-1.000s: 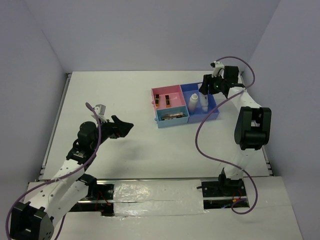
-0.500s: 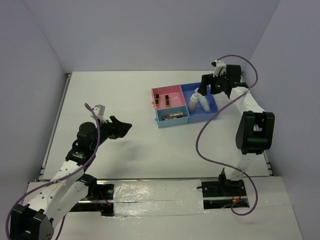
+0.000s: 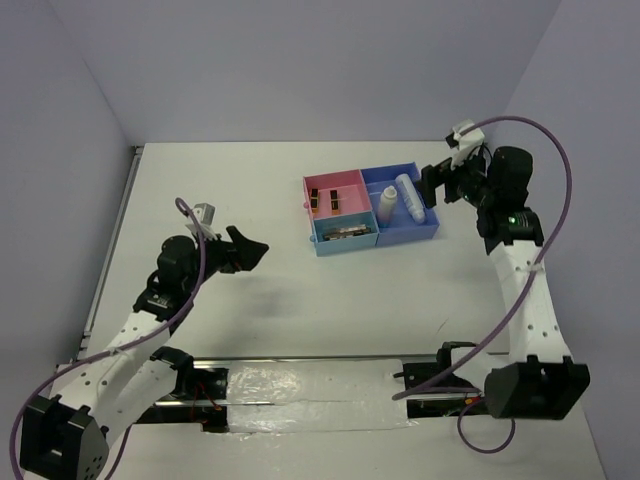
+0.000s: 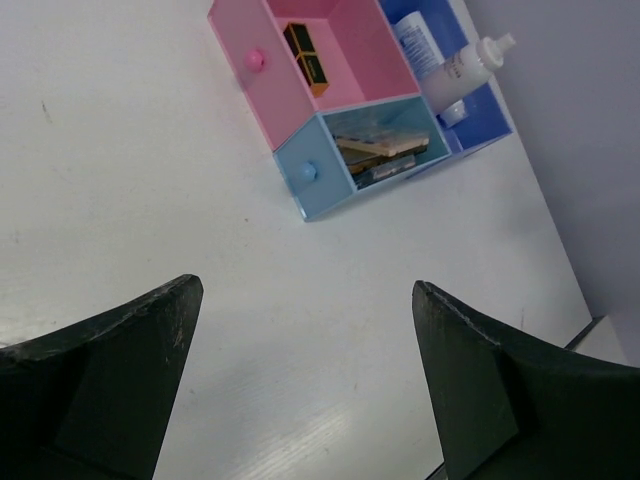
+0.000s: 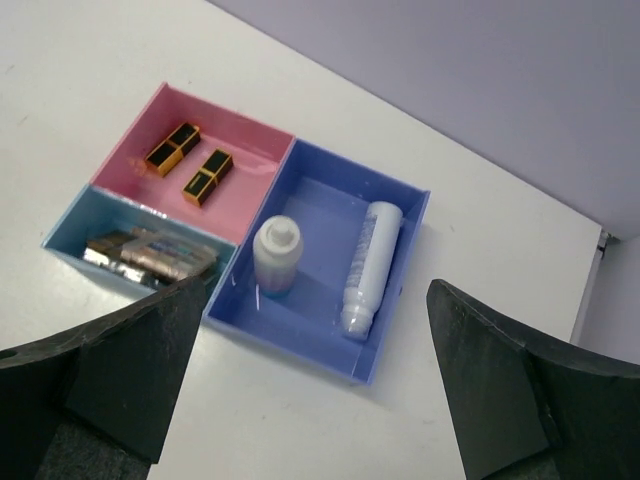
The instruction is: Organize the makeup
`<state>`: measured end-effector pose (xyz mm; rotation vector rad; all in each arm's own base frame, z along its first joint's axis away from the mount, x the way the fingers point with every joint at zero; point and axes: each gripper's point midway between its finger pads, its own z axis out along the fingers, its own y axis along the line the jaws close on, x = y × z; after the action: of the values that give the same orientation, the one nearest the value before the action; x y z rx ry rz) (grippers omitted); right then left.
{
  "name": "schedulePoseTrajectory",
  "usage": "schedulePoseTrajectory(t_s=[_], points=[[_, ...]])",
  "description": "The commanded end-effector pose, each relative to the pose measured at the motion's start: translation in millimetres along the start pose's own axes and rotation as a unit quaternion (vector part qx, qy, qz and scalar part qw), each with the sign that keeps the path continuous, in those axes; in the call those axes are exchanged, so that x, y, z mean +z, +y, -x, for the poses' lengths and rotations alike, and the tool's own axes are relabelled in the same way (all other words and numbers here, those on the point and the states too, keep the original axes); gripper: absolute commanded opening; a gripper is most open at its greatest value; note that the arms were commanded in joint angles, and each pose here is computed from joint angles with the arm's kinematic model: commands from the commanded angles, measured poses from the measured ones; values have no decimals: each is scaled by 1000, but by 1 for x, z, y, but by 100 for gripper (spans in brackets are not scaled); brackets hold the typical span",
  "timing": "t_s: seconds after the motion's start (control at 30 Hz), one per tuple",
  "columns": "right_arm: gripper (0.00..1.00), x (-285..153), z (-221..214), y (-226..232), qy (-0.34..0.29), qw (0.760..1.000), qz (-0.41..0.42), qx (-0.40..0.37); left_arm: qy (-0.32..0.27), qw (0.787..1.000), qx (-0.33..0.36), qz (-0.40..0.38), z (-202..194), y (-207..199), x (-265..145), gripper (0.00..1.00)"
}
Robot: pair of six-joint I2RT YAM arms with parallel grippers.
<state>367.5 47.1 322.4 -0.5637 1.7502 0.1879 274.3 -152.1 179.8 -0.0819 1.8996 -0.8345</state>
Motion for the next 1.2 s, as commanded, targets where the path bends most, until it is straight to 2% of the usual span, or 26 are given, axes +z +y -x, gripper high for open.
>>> schedulePoseTrajectory(t_s=[0.0,0.13,0.27,0.43,1.17], points=[[100,-19,-6,14,-14,1000,2,-23,-40,998,34,-27,39,-23,-1,99],[100,-39,-8,37,-29,999,20,8,-41,998,48,-31,48,-30,-3,99],[100,-54,-14,39,-38,998,-17,54,-42,997,49,-34,50,-34,-6,99],[100,-59,-41,37,-11,995,-52,87,-45,997,46,-35,51,-35,-10,99],[100,-63,-52,40,-24,990,-71,119,-51,998,35,-30,44,-33,-24,99]])
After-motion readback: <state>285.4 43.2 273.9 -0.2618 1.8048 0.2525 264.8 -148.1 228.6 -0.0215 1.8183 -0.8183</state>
